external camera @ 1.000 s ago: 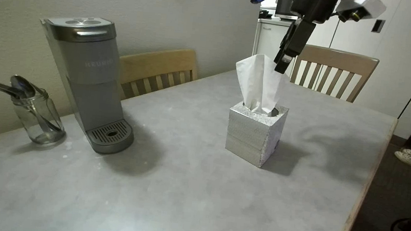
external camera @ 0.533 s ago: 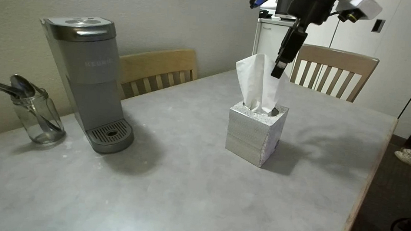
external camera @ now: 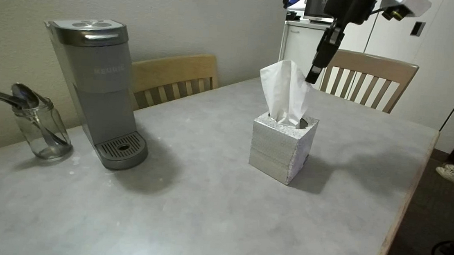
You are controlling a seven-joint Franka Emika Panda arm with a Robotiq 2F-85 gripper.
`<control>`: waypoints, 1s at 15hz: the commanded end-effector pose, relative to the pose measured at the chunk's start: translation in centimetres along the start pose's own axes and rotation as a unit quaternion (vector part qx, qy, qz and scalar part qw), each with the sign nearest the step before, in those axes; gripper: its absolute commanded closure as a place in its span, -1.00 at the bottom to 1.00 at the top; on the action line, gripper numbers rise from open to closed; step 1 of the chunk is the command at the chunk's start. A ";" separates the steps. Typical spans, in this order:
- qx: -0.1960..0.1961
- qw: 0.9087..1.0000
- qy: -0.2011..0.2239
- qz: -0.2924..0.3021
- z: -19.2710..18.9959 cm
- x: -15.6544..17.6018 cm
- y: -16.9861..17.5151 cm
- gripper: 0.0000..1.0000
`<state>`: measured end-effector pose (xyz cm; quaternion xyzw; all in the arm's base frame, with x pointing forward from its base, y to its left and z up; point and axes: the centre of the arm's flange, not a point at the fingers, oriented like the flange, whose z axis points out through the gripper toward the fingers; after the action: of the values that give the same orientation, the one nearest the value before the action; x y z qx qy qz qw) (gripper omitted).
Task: Remove some tissue from the box
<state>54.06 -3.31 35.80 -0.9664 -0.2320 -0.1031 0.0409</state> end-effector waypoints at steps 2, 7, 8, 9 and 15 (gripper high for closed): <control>0.027 1.000 -0.006 0.007 -1.1 -1.8 -1.4 1.00; 0.011 1.000 0.015 0.003 -4.6 -1.7 -2.0 1.00; 0.002 1.000 0.023 0.001 -5.6 -1.5 -2.0 1.00; -0.005 0.999 0.031 -0.003 -6.6 -1.3 -2.0 1.00; -0.046 0.995 0.081 -0.018 -12.7 -0.5 -1.6 1.00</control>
<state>51.16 -2.93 45.73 -0.9545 -0.2397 -0.1748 0.0293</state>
